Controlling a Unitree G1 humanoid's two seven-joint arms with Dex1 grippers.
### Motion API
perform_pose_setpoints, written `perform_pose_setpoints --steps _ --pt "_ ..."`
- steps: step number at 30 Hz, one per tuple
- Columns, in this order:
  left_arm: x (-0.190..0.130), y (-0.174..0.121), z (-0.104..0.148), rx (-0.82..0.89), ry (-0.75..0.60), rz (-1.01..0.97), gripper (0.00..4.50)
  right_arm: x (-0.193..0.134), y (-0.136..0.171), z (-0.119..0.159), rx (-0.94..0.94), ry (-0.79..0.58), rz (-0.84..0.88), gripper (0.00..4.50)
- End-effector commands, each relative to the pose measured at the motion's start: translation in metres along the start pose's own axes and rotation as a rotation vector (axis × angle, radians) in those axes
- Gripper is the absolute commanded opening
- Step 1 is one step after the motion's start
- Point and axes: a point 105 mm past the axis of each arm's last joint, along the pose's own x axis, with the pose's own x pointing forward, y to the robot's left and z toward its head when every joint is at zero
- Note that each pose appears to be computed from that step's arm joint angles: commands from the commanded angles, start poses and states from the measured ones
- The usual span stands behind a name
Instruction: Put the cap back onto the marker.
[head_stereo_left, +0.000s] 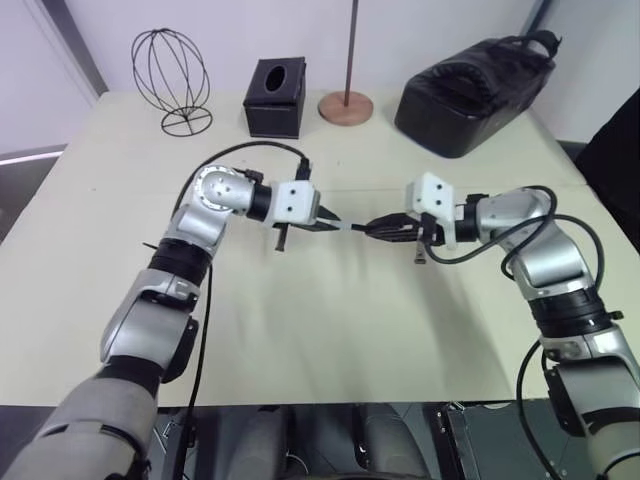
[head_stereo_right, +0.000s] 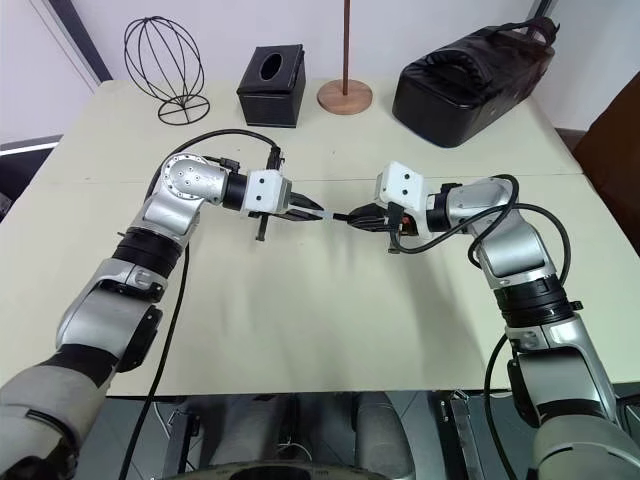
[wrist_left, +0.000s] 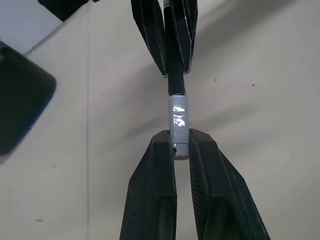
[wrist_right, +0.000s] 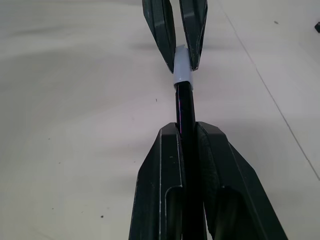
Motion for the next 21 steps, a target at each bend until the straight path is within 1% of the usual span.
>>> perform_pose_setpoints --steps 1,5,8,10,14,18,21 --pt "0.010 0.013 0.024 0.111 -0.058 0.026 0.03 0.004 0.003 0.019 -0.052 -0.063 0.018 0.00" --pt "0.014 0.010 0.025 0.133 -0.056 0.014 0.03 0.004 0.003 0.019 -0.049 -0.062 0.017 0.00" --pt "0.020 0.005 0.028 0.091 -0.090 -0.012 0.03 0.003 0.003 0.019 -0.048 -0.062 0.016 0.00" --pt "0.022 0.002 0.031 0.051 -0.118 -0.031 0.03 0.003 0.003 0.019 -0.048 -0.063 0.016 0.00" --pt "0.026 0.000 0.048 -0.130 -0.249 -0.101 0.03 0.004 0.003 0.019 -0.049 -0.066 0.017 0.00" --pt "0.028 0.002 0.052 -0.156 -0.255 -0.127 0.03 0.005 0.004 0.021 -0.050 -0.072 0.018 0.00" --pt "0.032 0.002 0.053 -0.143 -0.249 -0.140 0.03 0.005 0.004 0.021 -0.051 -0.073 0.018 0.00"
